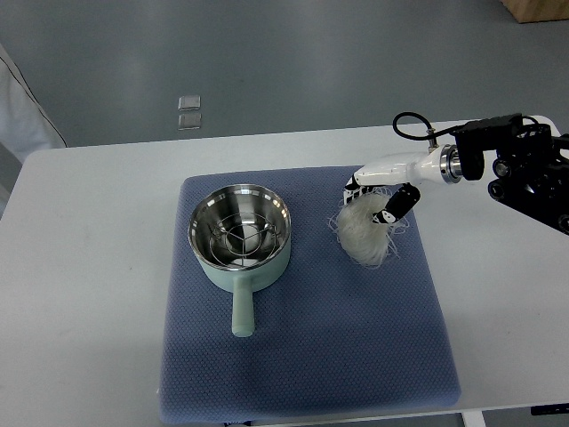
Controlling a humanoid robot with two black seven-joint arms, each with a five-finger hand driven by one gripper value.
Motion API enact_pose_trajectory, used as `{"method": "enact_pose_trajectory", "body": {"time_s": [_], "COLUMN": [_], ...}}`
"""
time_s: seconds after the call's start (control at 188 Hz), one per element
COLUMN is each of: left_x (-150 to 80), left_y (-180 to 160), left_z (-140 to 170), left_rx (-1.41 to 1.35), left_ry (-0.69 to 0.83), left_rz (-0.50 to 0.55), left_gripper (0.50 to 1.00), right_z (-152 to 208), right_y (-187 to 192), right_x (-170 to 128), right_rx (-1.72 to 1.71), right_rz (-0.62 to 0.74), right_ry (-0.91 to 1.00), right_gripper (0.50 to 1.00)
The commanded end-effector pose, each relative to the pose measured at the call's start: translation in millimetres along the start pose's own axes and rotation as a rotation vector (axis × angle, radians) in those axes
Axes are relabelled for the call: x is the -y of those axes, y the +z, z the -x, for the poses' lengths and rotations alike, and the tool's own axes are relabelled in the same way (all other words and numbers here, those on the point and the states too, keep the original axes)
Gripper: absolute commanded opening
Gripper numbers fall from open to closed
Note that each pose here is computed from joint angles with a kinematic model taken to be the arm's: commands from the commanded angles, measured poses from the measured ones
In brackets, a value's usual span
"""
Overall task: Put vermicelli into pot with right hand
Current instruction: 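Lift the vermicelli with the right hand and carry it over the pot, then lower the vermicelli into the pot and open the right hand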
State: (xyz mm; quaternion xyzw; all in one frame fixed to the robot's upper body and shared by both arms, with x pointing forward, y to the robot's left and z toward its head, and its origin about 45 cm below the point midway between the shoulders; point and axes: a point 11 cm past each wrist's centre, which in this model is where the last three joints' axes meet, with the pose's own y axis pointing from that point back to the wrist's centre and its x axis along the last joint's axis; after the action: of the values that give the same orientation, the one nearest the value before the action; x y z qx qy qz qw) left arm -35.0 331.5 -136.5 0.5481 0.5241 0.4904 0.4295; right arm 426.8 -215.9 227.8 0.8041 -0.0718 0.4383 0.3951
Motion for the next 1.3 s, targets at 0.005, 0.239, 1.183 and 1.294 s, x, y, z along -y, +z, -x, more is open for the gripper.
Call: {"method": "enact_pose_trajectory", "body": {"time_s": [0.005, 0.239, 1.183, 1.294], "left_x": [0, 0, 0, 0], "left_y": [0, 0, -1, -1], "left_z": [0, 0, 0, 0], "left_rx": [0.0, 0.0, 0.0, 0.0], "left_ry": [0.0, 0.0, 0.0, 0.0], "left_rz": [0.0, 0.0, -0.002, -0.002], "left_gripper": [1.0, 1.0, 1.0, 1.0], "right_z": [-12, -51, -91, -82], "right_y": [-1, -8, -137, -131], "right_x": [-3, -13, 89, 95], "right_rx": [-0.006, -0.009, -0.053, -0.035], "right_rz": [0.001, -0.009, -0.276, -0.241], "right_ry": [0.022, 0.082, 0.122, 0.14], "right_gripper": [0.562, 0.566, 0.607, 0.641]}}
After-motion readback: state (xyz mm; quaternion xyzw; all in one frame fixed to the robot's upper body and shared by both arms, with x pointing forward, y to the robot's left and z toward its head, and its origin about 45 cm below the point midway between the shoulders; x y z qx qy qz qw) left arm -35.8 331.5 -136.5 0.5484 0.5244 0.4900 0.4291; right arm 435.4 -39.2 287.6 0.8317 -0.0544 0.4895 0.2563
